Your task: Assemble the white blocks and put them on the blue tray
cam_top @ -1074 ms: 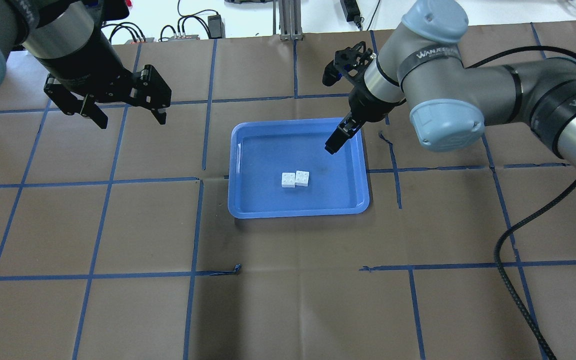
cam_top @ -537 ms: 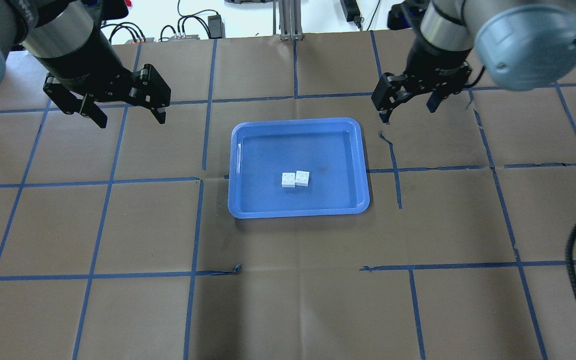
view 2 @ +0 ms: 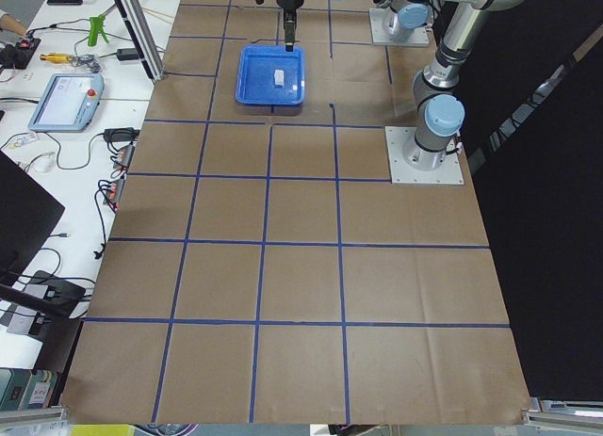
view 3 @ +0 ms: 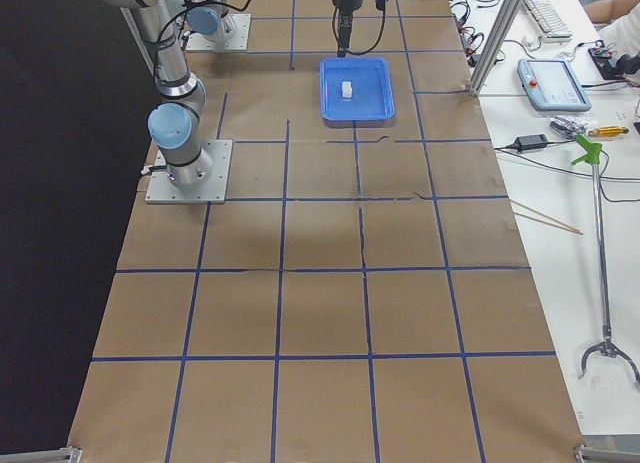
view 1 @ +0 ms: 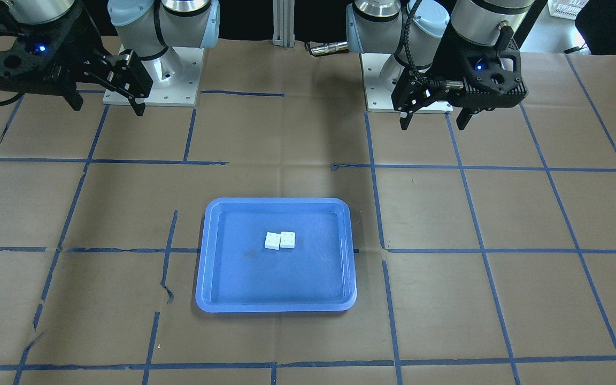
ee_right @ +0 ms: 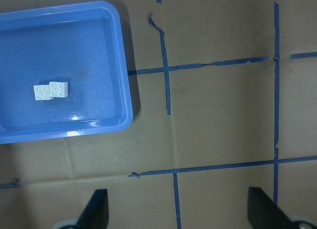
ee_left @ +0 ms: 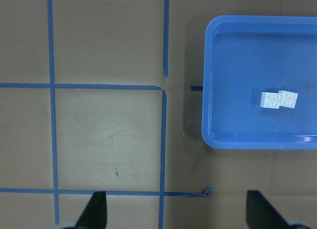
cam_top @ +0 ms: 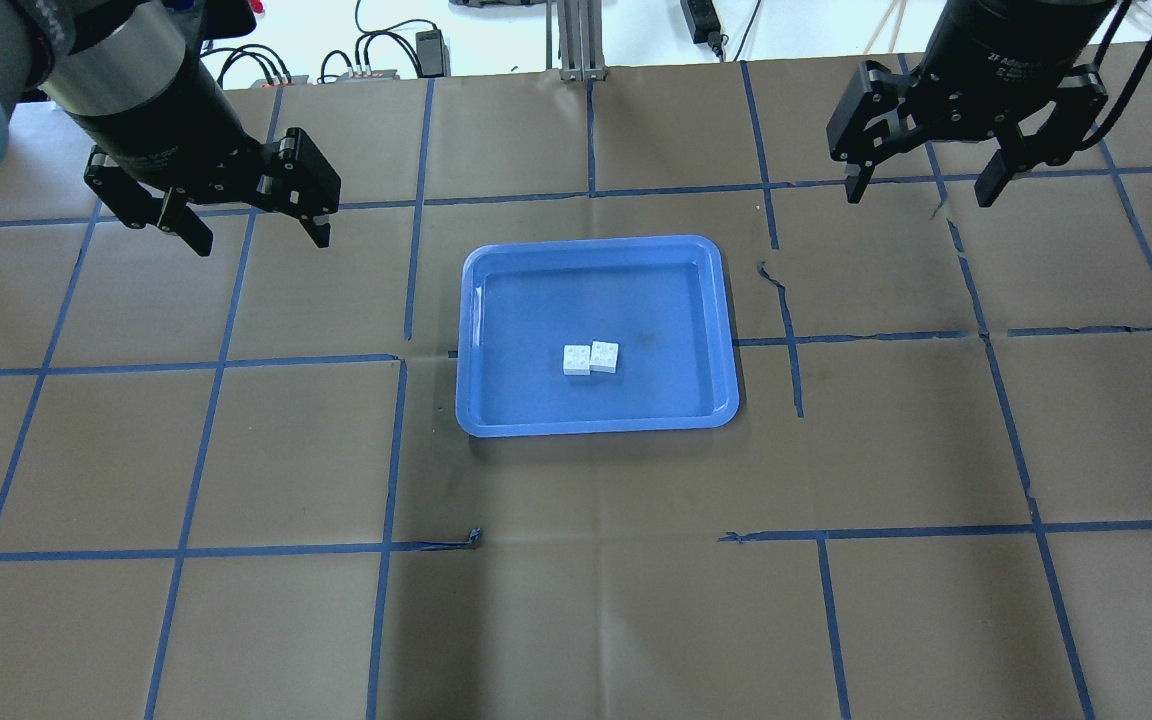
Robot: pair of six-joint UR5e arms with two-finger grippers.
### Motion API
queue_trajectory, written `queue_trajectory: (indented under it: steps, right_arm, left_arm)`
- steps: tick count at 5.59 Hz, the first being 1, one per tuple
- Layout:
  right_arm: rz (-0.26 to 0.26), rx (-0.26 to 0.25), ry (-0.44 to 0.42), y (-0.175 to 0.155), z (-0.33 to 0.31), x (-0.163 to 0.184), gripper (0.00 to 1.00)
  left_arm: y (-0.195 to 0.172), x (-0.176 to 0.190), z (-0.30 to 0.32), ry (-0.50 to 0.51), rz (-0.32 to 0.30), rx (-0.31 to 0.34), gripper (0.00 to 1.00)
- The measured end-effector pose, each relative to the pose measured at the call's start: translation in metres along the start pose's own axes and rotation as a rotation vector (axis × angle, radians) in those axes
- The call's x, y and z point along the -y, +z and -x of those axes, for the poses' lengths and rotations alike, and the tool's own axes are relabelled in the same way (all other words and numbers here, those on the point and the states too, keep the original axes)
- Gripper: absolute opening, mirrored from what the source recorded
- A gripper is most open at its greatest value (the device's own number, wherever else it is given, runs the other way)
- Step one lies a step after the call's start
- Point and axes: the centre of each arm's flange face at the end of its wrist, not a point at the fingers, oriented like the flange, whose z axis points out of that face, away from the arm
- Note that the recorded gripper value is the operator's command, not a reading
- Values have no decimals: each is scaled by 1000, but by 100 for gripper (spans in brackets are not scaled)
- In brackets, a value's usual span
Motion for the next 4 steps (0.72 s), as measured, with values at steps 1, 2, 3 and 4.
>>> queue_trajectory:
  steps: [1,2,3,4]
  right_arm:
    - [12,-1,8,6,2,-1,100]
    - [33,-3,11,17,2,-1,100]
    - [46,-8,11,28,2,-1,100]
    - [45,-11,10,31,1,0,100]
  left_arm:
    - [0,0,0,0,-1,0,99]
    - [-1,0,0,0,-1,0,99]
    - [-1,-1,0,0,-1,0,99]
    - [-1,-1,0,0,-1,0,99]
